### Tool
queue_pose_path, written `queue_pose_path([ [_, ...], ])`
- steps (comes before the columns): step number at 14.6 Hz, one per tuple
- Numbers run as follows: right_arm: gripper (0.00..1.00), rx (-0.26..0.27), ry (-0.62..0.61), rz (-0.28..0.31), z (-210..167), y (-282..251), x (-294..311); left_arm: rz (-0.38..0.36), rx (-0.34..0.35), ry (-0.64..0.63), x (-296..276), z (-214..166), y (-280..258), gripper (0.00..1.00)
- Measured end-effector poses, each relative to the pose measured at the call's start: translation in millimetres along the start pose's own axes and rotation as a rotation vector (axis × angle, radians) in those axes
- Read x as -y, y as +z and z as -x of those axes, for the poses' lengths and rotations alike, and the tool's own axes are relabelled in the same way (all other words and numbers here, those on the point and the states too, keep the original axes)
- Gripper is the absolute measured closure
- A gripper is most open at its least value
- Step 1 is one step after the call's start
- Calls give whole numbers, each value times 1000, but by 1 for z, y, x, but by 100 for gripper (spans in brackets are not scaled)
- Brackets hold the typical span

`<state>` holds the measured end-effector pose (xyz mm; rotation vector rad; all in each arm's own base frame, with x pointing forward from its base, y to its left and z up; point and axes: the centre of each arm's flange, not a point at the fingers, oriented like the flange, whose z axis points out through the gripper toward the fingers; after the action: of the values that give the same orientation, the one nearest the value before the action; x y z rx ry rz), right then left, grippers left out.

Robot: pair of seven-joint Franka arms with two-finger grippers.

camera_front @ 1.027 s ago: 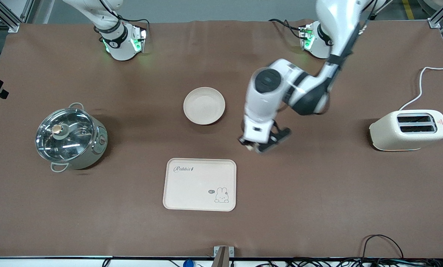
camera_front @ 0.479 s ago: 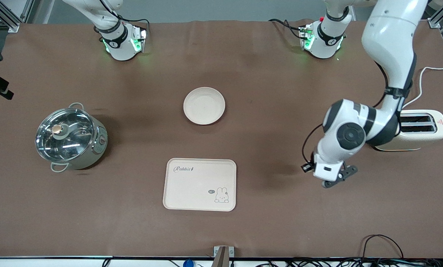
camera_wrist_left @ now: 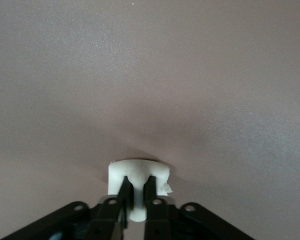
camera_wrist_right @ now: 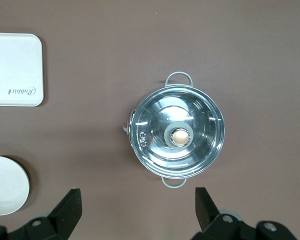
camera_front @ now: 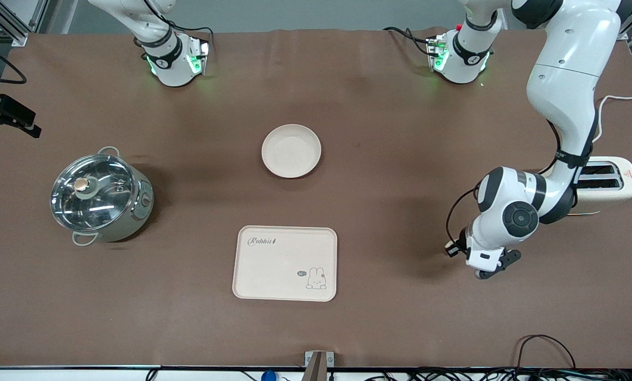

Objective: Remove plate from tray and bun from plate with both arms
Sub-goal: 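Carry the bun with the left gripper toward the toaster and lower it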

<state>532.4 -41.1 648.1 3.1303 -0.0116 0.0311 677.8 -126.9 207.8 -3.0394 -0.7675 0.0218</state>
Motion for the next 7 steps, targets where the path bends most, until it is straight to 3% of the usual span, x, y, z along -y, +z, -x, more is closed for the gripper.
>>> queue_pose_path([
  [4, 0, -1, 0, 0, 0, 0, 0, 24, -31, 1, -7, -9, -23, 38],
  [7, 0, 0, -1, 0, 0, 0, 1, -2, -42, 23, -7, -22, -80, 8],
])
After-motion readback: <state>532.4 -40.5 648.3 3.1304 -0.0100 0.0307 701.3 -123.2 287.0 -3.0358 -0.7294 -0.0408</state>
